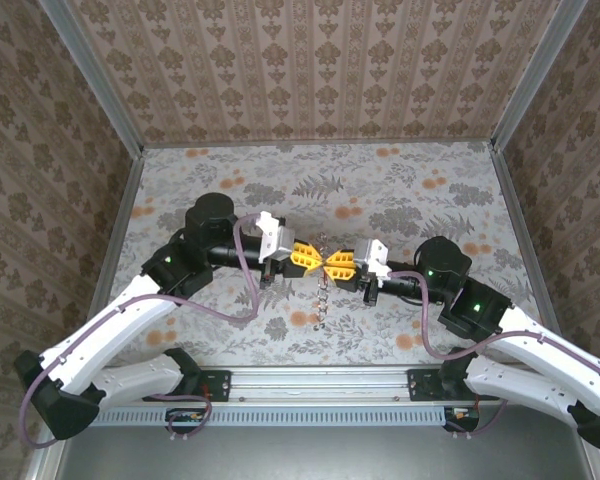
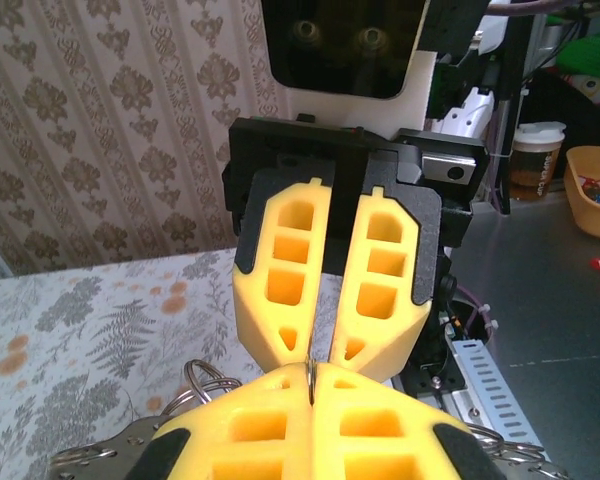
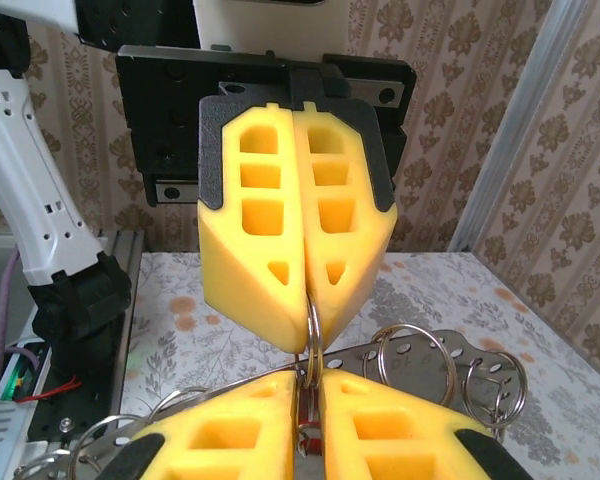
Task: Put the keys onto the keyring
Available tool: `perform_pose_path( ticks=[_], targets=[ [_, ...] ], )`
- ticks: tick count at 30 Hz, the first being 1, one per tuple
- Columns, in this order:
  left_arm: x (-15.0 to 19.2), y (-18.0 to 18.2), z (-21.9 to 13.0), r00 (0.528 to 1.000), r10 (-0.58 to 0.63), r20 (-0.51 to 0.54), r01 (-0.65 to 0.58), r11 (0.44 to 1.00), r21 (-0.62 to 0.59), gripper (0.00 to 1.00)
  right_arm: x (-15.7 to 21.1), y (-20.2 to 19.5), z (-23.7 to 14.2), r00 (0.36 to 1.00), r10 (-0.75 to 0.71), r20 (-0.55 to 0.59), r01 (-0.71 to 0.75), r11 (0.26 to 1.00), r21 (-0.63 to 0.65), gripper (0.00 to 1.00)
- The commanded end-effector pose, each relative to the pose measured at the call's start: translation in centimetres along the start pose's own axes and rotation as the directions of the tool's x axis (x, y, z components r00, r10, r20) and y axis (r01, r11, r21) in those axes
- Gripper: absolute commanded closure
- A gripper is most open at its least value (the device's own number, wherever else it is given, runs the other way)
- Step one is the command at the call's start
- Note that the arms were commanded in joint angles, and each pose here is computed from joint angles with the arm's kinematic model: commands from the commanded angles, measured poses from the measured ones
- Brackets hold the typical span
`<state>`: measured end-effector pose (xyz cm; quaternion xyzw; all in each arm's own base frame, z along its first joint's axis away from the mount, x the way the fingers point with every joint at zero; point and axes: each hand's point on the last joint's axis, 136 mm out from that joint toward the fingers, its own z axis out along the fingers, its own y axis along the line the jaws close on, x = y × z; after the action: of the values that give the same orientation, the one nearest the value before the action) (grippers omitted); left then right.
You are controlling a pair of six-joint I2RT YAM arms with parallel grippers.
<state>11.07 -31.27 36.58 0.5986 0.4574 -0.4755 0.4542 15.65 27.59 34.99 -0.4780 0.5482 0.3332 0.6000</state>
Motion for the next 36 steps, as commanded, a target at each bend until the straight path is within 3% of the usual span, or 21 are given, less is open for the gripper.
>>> perform_pose_path(
  ticks=[1,27,30,33,36],
  targets=[
    [-2.7,-0.2,-0.5,0.992,0.07,0.102,-0.071,0.998,0.005,1.0,-0.7,1.1,-0.3,0.999,-0.005,0.042,0.007,0.998,-0.059,0.85],
    [-4.8,-0.5,-0.5,0.932,0.082,0.353,-0.105,0.993,0.048,1.0,-1.3,1.5,-0.9,0.995,-0.02,0.098,0.026,0.998,-0.059,0.87],
    [-5.1,-0.7,-0.4,0.932,0.073,0.354,-0.103,0.992,0.067,1.0,-1.3,1.1,-1.1,0.995,-0.027,0.099,0.03,0.999,-0.033,0.99],
    [-4.6,-0.9,-0.2,0.951,0.06,0.304,-0.087,0.993,0.075,1.0,-1.4,0.5,-1.4,0.994,-0.034,0.1,0.033,0.999,0.006,1.0],
    [-3.5,-1.2,0.3,0.981,0.071,0.179,-0.079,0.996,0.038,1.0,-1.3,0.0,-1.6,0.996,-0.036,0.084,0.033,0.999,0.042,1.0]
  ],
)
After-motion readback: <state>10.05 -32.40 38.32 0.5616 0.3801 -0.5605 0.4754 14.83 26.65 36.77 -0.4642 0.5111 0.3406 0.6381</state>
